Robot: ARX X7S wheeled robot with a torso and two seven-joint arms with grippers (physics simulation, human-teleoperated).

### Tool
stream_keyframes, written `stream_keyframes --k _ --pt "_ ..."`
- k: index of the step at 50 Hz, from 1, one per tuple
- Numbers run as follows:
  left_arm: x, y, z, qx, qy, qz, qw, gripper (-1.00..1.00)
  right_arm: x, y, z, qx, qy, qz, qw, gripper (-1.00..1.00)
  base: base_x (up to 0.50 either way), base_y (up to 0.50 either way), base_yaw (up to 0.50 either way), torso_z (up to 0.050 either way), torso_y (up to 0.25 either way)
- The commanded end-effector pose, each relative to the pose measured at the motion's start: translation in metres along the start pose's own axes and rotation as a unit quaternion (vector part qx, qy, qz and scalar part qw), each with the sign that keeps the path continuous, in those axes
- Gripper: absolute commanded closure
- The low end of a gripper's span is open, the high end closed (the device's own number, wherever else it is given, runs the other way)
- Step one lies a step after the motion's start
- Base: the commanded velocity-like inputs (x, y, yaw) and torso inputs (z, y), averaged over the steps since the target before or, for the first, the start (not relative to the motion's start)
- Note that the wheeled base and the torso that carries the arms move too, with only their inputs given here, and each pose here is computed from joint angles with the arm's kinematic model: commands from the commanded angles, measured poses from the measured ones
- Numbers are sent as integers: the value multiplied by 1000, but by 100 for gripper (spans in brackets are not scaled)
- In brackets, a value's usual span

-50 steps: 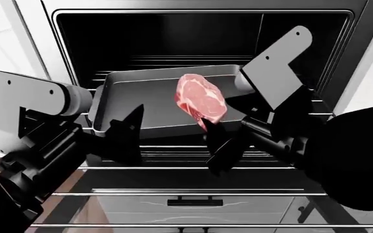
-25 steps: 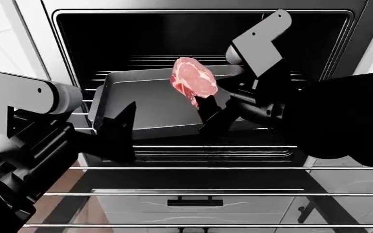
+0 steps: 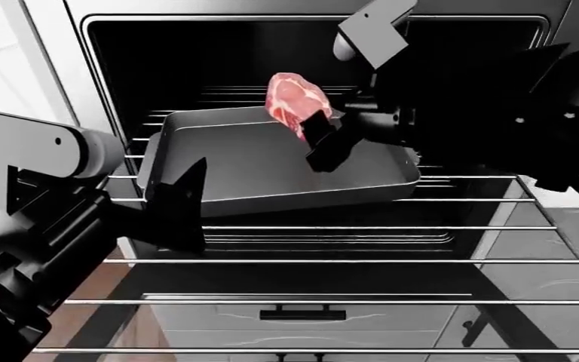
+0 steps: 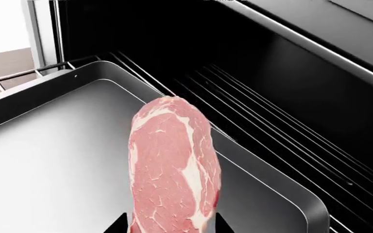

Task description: Place the steak on the top rack of the oven.

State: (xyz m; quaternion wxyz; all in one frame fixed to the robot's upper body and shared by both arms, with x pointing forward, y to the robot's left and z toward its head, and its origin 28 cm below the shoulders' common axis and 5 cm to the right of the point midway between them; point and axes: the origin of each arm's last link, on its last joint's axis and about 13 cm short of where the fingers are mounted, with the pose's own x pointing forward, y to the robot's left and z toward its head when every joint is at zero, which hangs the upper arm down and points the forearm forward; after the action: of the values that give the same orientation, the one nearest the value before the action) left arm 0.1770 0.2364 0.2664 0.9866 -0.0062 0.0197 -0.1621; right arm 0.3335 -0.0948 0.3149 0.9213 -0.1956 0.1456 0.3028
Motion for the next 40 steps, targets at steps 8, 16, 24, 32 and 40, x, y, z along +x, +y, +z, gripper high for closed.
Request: stream_keyframes --k 8,16,24,32,40 --pt "2 3 0 -1 -3 1 1000 -100 25 -25 17 -17 60 43 997 100 0 0 0 0 0" --pt "0 3 0 -1 -8 4 1000 -100 40 -33 21 -19 71 53 996 100 0 0 0 0 0" --pt "2 4 -2 -3 -4 1 1000 -100 54 -36 20 -17 79 70 994 100 0 0 0 0 1" --pt "4 4 -4 -5 0 1 1000 -100 61 -37 14 -7 91 84 992 100 0 0 0 1 0" --pt "2 2 -2 -1 -3 -1 1000 -100 63 -35 7 -4 105 91 990 100 0 0 0 0 0"
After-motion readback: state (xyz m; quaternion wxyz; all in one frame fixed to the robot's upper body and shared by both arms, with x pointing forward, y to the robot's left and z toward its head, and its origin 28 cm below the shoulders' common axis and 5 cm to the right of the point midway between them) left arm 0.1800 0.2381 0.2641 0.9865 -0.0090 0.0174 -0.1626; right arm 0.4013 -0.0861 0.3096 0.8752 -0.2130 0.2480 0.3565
